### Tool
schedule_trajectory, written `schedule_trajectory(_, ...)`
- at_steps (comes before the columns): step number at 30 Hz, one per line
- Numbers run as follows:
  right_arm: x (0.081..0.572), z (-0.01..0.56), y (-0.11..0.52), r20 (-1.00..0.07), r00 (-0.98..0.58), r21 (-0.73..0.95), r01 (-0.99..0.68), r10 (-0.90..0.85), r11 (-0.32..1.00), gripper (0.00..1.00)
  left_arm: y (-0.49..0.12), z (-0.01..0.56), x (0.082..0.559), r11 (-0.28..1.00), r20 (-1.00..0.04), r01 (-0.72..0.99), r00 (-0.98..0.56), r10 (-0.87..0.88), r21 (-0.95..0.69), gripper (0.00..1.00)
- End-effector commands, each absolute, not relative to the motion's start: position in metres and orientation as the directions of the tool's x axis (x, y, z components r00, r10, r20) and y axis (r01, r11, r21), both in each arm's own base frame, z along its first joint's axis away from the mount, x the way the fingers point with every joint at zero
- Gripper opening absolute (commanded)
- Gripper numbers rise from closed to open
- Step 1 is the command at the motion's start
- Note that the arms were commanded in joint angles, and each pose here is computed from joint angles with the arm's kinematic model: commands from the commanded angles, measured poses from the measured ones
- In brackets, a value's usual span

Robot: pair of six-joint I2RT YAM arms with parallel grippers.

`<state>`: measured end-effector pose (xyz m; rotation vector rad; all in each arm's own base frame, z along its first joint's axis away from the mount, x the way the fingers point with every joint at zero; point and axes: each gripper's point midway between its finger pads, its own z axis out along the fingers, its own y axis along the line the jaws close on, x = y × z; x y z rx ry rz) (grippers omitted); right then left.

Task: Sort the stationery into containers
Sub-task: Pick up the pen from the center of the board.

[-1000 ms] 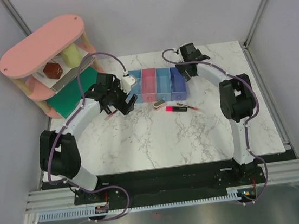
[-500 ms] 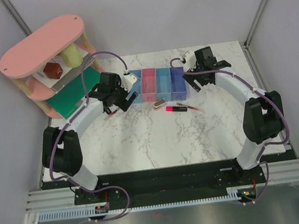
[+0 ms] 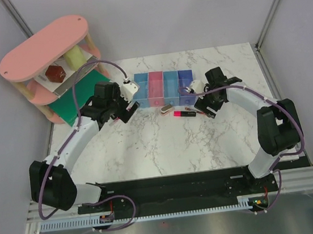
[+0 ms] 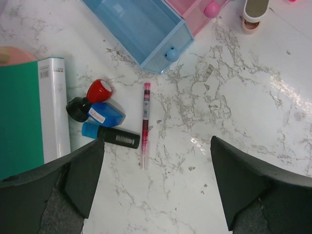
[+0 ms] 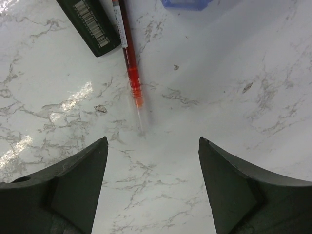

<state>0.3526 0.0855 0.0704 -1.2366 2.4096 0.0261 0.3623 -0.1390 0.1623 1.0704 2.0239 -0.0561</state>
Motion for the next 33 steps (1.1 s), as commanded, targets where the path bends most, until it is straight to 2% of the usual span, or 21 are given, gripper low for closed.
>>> schedule_trajectory(1, 0.359, 0.064, 0.1, -0.44, -0.448, -0.164, -0.812, -0.778, 0.561, 0.83, -0.135, 0.188, 0.341, 0.614, -0.701, 0.715, -0.248, 0.669, 0.333, 0.96)
schedule_trajectory(5, 0.36, 0.051, 0.103, -0.434, -0.45, -0.14, -0.822, -0.78, 0.552, 0.81, -0.128, 0.203, 0.326, 0.62, -0.706, 0.702, -0.236, 0.668, 0.352, 0.97)
schedule_trajectory(9, 0.362, 0.038, 0.105, -0.428, -0.452, -0.119, -0.83, -0.782, 0.545, 0.71, -0.121, 0.206, 0.311, 0.617, -0.696, 0.706, -0.246, 0.675, 0.349, 0.97)
schedule_trajectory(13, 0.359, 0.026, 0.107, -0.414, -0.456, -0.09, -0.841, -0.788, 0.534, 0.7, -0.11, 0.2, 0.291, 0.574, -0.645, 0.734, -0.246, 0.723, 0.363, 0.97)
schedule_trajectory(14, 0.36, 0.024, 0.108, -0.415, -0.457, -0.089, -0.84, -0.787, 0.535, 0.67, -0.108, 0.198, 0.289, 0.565, -0.636, 0.737, -0.242, 0.733, 0.371, 0.97)
schedule_trajectory(17, 0.361, 0.017, 0.109, -0.408, -0.471, -0.074, -0.837, -0.782, 0.542, 0.64, -0.099, 0.201, 0.282, 0.544, -0.61, 0.736, -0.228, 0.759, 0.402, 0.98)
schedule_trajectory(28, 0.347, 0.003, 0.105, -0.363, -0.509, -0.051, -0.825, -0.78, 0.563, 0.26, -0.099, 0.207, 0.281, 0.544, -0.609, 0.736, -0.228, 0.759, 0.402, 0.99)
schedule_trajectory(29, 0.341, 0.0, 0.102, -0.351, -0.519, -0.044, -0.823, -0.78, 0.567, 0.11, -0.099, 0.208, 0.282, 0.543, -0.61, 0.736, -0.226, 0.759, 0.404, 0.99)
schedule_trajectory(30, 0.338, 0.003, 0.102, -0.353, -0.519, -0.049, -0.821, -0.779, 0.569, 0.02, -0.101, 0.21, 0.282, 0.542, -0.613, 0.737, -0.221, 0.758, 0.404, 0.99)
schedule_trajectory(33, 0.32, 0.002, 0.095, -0.327, -0.54, -0.046, -0.811, -0.776, 0.583, 0.0, -0.102, 0.214, 0.284, 0.544, -0.62, 0.734, -0.216, 0.754, 0.406, 0.99)
